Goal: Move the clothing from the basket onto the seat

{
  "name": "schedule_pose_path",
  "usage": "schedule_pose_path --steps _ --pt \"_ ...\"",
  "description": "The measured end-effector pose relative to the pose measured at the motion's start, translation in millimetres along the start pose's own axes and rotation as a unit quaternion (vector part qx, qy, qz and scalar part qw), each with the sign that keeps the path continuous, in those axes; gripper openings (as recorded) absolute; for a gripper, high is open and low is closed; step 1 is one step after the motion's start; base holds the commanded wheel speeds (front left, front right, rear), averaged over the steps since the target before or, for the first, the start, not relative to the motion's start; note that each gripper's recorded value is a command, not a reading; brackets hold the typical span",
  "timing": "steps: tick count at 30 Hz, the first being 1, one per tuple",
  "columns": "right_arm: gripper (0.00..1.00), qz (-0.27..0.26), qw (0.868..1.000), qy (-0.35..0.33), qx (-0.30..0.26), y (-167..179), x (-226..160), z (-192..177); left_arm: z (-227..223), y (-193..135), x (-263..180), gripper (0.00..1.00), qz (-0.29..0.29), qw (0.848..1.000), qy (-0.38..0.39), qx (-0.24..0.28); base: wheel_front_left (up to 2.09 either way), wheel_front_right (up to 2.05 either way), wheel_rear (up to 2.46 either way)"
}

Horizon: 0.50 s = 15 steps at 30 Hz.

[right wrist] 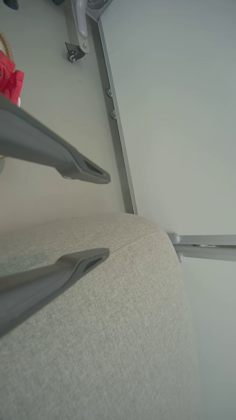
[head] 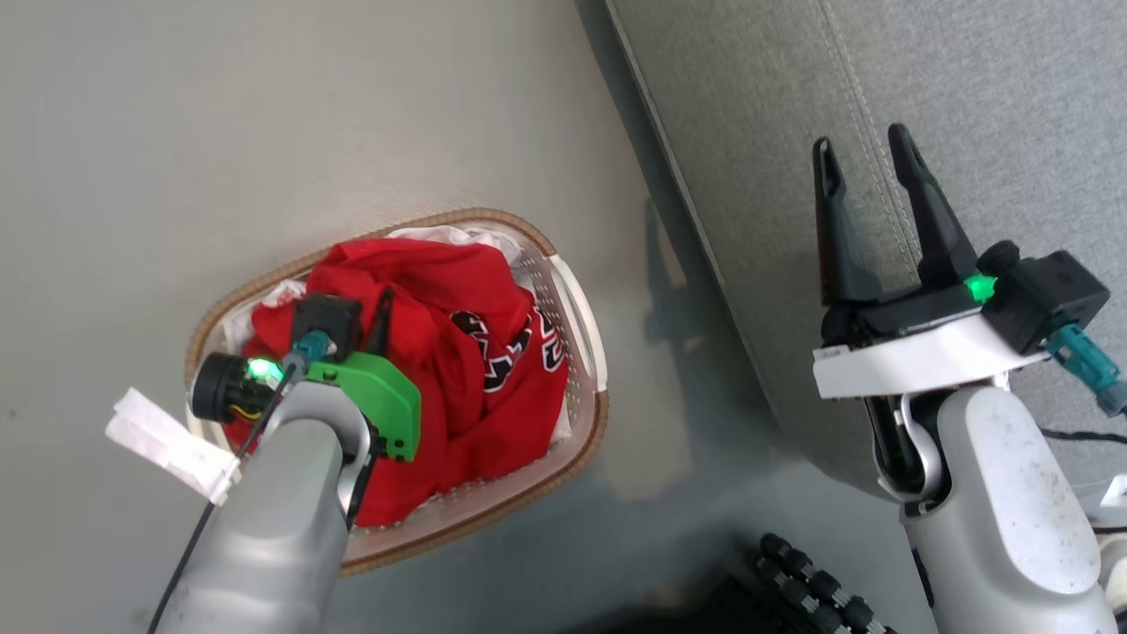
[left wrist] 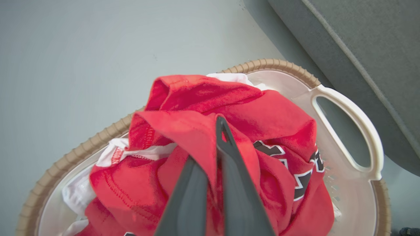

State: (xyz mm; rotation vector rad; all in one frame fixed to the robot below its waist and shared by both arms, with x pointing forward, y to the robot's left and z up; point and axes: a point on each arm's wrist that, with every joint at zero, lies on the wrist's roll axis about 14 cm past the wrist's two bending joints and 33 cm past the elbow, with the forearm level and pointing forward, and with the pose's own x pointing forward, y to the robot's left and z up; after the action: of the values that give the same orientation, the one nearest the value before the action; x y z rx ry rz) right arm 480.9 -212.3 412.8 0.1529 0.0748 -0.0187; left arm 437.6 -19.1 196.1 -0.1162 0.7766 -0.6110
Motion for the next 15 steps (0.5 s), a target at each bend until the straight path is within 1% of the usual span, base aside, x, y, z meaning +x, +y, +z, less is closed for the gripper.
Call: schedule_pose_path --steps 5,8,13,15 --pt "1.00 0.006 1.000 0.000 -0.004 7.3 -12.0 6.4 22.2 -4.7 -25.3 0.00 -0.001 0.999 -0.041 0.005 0.00 0.00 0.00" --pt "1.00 0.011 1.000 -0.001 -0.004 12.7 -21.3 10.8 40.7 -5.9 -44.0 0.00 0.000 0.997 -0.072 0.028 0.00 0.00 0.00" --pt "1.00 0.018 1.000 -0.004 -0.002 21.6 -39.4 19.9 71.5 -9.4 -78.8 0.00 0.008 0.991 -0.125 0.045 0.00 0.00 0.00" --pt "1.00 0.021 1.000 -0.007 -0.002 24.7 -48.1 24.2 89.5 -7.4 -95.0 0.00 0.011 0.986 -0.151 0.069 0.00 0.00 0.00"
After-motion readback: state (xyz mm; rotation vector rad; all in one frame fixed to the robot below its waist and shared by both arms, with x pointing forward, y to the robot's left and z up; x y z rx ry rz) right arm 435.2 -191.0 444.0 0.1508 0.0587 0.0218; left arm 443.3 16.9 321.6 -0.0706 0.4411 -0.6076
